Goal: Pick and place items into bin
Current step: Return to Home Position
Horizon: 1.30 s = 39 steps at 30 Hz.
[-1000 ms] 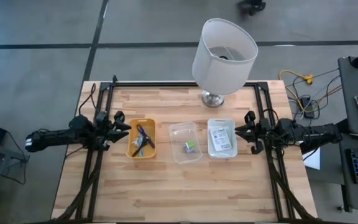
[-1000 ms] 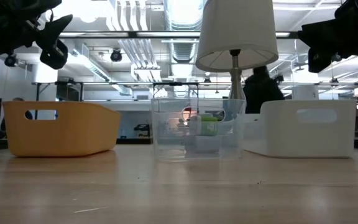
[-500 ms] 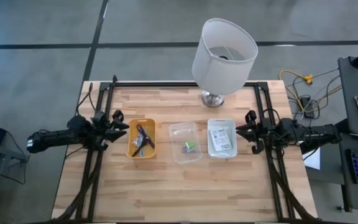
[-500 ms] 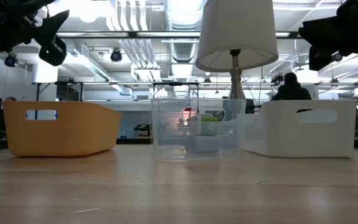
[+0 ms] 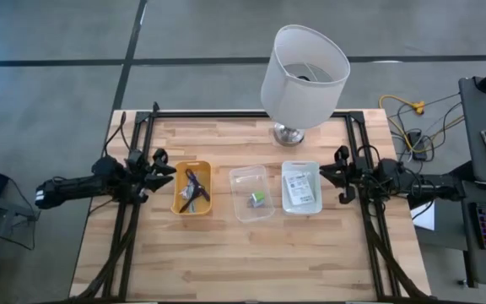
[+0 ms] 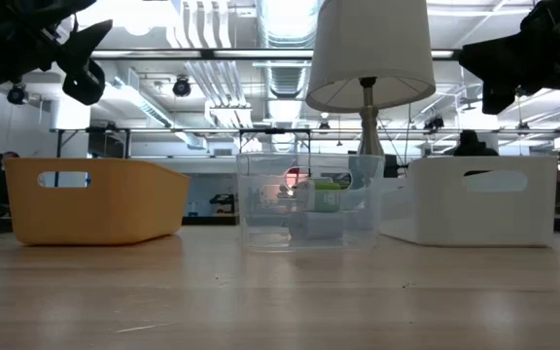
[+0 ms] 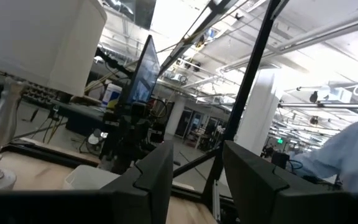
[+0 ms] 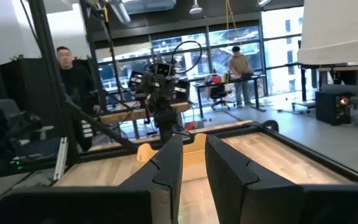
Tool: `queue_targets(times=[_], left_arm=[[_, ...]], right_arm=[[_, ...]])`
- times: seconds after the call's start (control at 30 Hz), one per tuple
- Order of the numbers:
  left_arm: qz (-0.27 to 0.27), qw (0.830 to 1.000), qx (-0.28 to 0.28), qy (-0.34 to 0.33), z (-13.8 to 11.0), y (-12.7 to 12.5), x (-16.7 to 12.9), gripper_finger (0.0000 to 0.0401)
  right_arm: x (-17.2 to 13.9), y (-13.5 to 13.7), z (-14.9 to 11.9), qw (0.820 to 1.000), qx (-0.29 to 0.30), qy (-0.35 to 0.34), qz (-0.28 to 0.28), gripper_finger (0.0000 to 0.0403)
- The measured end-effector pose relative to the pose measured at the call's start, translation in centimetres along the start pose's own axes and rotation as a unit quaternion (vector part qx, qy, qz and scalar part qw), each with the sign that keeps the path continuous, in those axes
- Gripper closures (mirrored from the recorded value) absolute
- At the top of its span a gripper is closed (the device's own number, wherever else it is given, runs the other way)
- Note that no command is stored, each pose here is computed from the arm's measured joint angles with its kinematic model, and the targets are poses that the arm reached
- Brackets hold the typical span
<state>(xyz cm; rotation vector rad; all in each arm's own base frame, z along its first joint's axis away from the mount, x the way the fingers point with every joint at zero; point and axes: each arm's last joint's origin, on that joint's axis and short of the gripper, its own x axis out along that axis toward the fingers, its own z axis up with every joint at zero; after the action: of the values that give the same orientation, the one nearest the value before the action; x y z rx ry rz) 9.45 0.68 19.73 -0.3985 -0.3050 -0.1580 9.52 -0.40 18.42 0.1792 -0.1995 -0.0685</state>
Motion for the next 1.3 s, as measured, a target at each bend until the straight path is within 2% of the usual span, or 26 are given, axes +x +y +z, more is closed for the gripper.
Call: queue_targets(times=[1.3], left_arm=[[0.000,1.000,0.000,-0.001,0.01,-0.01,0.00,0.0276]], right_arm=[[0.10,-0.02,-0.13,1.000,-0.001,0.007,-0.001,0.0344]])
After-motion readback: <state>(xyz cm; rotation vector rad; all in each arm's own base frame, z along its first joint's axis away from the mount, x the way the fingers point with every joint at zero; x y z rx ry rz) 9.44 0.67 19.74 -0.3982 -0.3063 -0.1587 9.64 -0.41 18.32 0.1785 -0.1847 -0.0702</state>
